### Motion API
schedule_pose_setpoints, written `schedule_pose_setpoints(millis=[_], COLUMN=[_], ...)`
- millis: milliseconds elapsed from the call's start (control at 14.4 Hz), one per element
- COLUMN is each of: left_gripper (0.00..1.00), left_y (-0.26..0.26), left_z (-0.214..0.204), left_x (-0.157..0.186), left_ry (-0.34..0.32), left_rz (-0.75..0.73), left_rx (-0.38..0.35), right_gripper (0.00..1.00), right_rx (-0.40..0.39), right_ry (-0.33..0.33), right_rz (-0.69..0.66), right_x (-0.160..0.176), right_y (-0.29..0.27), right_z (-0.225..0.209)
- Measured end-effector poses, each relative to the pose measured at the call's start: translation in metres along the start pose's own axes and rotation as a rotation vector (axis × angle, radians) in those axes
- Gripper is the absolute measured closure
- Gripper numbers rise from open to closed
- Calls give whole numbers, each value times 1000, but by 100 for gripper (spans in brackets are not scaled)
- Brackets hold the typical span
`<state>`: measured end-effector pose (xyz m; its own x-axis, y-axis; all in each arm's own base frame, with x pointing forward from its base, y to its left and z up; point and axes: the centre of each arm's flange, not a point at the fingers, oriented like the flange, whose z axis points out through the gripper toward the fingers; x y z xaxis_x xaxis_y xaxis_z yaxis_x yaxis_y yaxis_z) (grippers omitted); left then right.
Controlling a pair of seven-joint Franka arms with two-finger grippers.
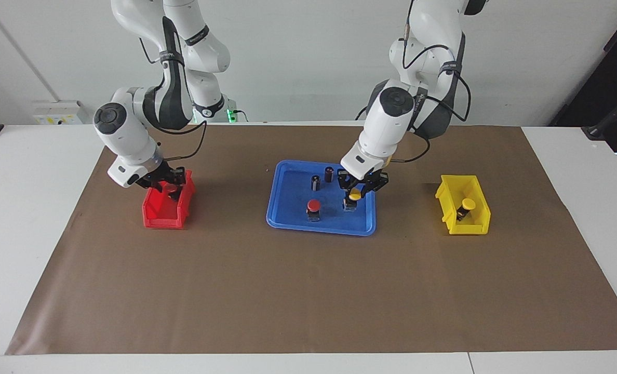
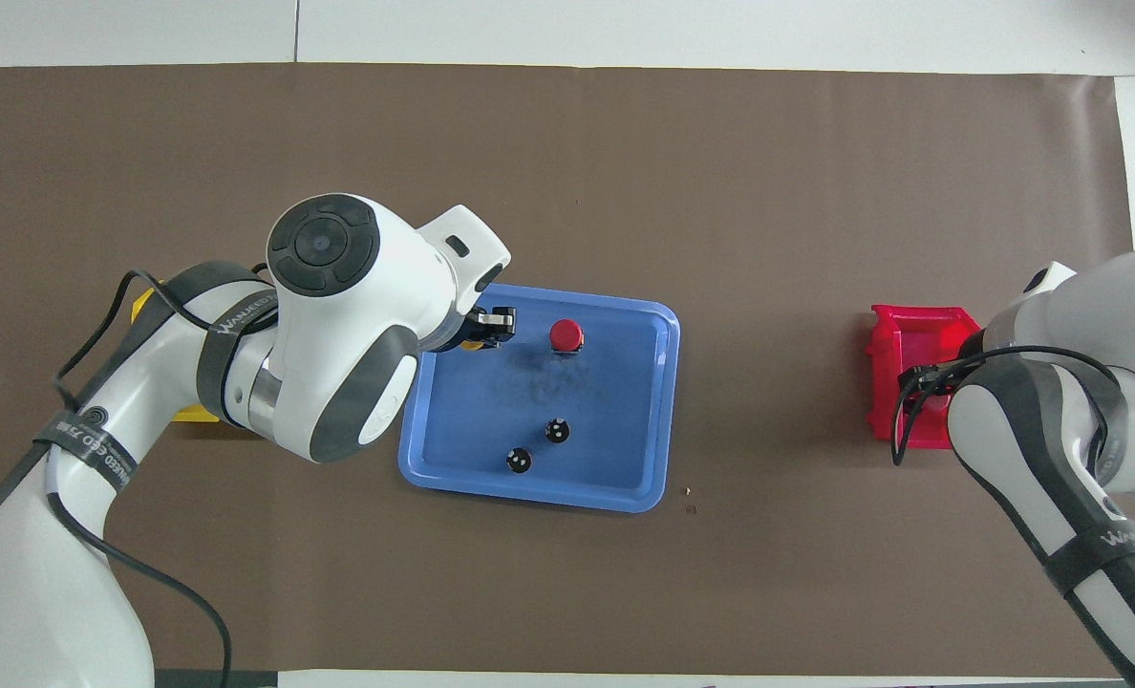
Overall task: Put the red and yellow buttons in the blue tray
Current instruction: 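Carry the yellow button with the left gripper into the tray while the right gripper grasps, then lower the red button into the tray while the left gripper returns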
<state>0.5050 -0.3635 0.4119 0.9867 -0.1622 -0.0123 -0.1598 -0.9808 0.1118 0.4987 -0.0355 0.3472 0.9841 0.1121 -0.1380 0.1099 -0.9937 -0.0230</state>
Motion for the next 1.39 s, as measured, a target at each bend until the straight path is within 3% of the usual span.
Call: schedule_pose_setpoints(millis=[209,418,696,835,1114,1392], left_gripper=[57,57,57,52,13,12], left_y=[23,23,23,24,30,11], left_z=[19,40,51,51,38,-16], left_x=[-7,-4,1,2,4,13], left_ry=[-9,-26,-22,-19,-16,-28], left_rz=[24,13,2,-39,-113,-155], left_rx=[59,70,64,63,64,92], right_gripper=[45,57,58,58,58,58], right_rx=[-1,-1,-2,-4,2,3], right_ry=[5,7,10,20,-12,-10], right_rz=[-10,-12,-12,-12,-27,-8], right_x=[-1,-2,-1,3,21,40], right_y=[2,2,2,3,-1,-44], right_z=[2,1,0,-11,-84,-172])
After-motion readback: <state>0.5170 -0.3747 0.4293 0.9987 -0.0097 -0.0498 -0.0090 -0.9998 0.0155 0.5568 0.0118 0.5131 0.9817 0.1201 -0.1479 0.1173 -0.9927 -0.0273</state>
